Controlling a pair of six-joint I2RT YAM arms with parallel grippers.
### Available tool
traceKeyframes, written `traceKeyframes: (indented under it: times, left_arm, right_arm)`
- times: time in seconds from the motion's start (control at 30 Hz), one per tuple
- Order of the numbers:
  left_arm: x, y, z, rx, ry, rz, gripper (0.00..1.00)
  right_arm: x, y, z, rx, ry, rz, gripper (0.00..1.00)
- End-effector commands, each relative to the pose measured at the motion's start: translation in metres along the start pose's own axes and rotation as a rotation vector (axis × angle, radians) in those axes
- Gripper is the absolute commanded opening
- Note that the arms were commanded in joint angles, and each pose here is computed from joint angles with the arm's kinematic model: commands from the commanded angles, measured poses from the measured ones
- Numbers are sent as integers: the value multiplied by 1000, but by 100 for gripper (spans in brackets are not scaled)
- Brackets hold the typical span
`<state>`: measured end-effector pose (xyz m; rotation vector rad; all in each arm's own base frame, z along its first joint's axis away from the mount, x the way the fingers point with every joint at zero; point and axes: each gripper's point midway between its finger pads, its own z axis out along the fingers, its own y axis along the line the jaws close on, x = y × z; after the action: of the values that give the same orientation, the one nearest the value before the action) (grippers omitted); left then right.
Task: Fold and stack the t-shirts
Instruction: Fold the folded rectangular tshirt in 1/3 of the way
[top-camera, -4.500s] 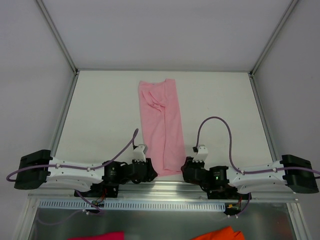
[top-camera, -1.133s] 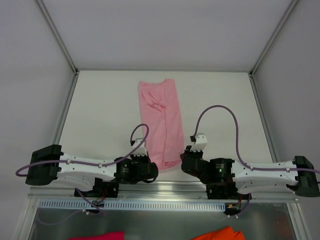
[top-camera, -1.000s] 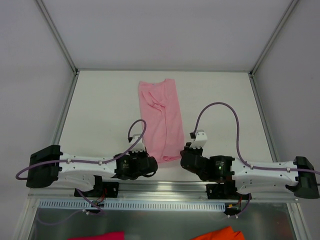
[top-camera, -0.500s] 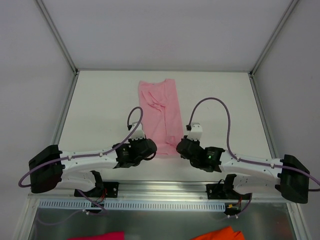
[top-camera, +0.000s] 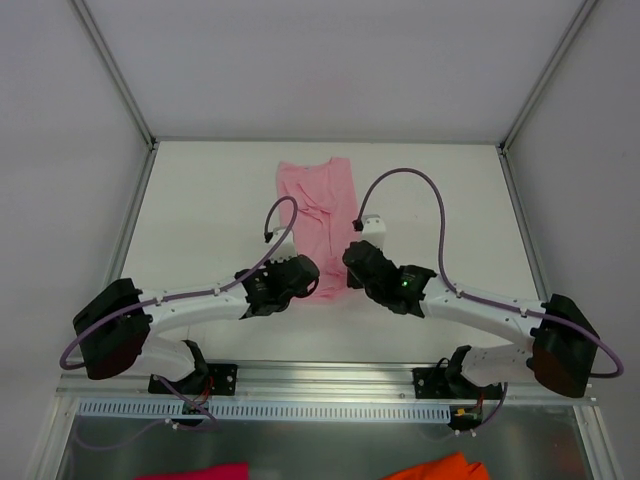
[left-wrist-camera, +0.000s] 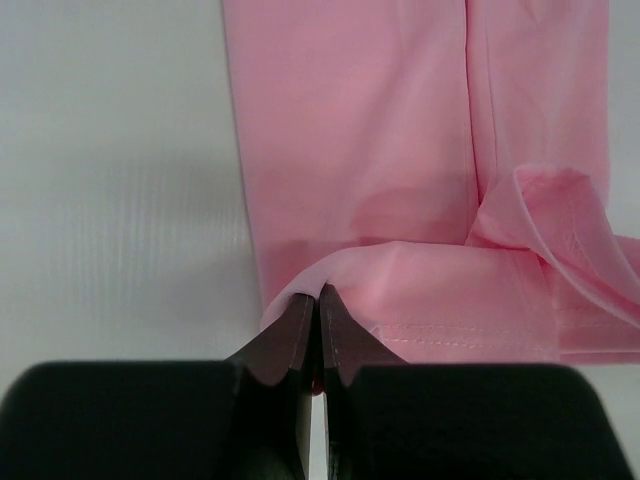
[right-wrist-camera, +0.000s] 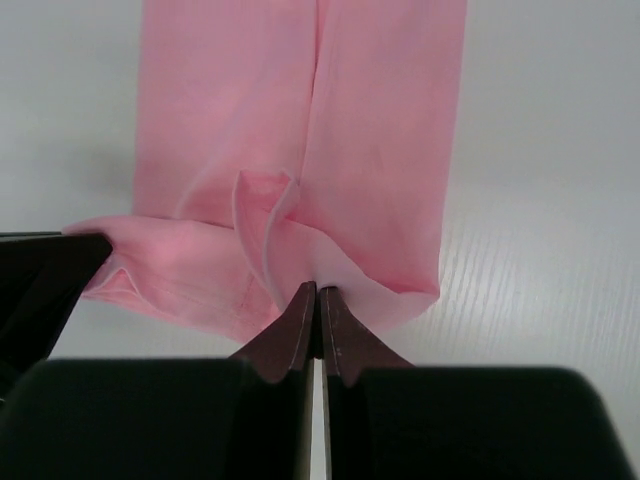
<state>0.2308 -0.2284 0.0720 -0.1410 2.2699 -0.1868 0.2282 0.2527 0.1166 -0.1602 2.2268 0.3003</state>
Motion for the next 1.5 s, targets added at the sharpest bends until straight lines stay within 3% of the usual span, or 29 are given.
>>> traceKeyframes:
  times: [0.0,0.43,1.17,1.37,1.43,1.47]
  left_arm:
    - [-30,-13,-2,32,-50,0,0]
    - [-83,-5,35,-17,-56,-18,0]
    - [-124,6,70,-64,-59,-24,0]
    - [-134,11,102,-75,-22,-39,1]
    - [-133,15,117,-89,5,-39,42]
    - [-132,15,121,-90,7,-38,68]
  right_arm:
    - [-36,13,6,-39,-51,-52,1]
    - [-60,-11,41,-33,2,-20,1]
    - [-110,-6,102,-64,61,-49,1]
    - [-113,-18,110,-30,61,-69,1]
    - [-115,-30,116,27,56,-94,1]
    - [-114,-34,120,45,60,-102,3]
